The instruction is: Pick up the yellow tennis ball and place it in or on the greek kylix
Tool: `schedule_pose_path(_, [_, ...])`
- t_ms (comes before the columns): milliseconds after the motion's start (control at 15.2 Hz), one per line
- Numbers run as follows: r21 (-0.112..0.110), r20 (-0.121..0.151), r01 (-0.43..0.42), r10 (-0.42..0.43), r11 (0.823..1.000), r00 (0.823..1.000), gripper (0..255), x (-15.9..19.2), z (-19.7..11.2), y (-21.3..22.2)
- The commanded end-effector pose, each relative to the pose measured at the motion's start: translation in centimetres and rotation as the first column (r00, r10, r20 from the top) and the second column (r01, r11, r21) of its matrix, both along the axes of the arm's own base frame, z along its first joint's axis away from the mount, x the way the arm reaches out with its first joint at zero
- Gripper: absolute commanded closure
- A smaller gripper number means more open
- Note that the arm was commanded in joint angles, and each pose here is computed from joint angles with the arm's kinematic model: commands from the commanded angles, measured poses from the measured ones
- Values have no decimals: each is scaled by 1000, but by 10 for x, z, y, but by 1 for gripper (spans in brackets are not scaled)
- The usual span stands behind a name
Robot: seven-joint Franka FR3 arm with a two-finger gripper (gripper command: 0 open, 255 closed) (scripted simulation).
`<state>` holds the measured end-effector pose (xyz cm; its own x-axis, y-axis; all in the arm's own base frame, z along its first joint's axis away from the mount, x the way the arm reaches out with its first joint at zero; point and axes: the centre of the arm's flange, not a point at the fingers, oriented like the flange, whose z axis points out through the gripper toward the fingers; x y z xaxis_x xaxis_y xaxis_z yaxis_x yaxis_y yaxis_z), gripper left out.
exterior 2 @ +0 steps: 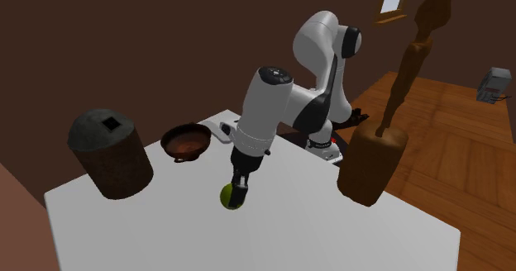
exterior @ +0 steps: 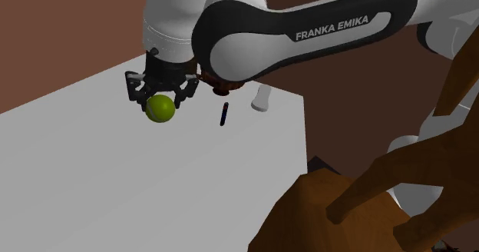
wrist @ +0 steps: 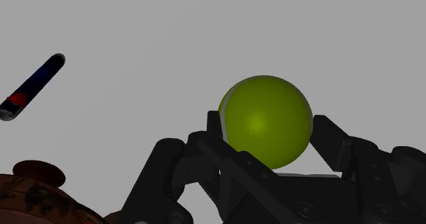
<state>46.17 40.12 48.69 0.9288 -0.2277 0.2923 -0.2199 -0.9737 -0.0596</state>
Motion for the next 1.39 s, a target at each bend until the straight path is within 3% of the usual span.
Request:
schedule_pose_path(0, [0,0,0,0,1000,1000,255,1,11,1])
schedule_pose_path(1188, [0,0,0,0,1000,1000,255,1,102,1])
schedule_pose_path(1320, [0,0,0,0,1000,1000,255,11,103,-23])
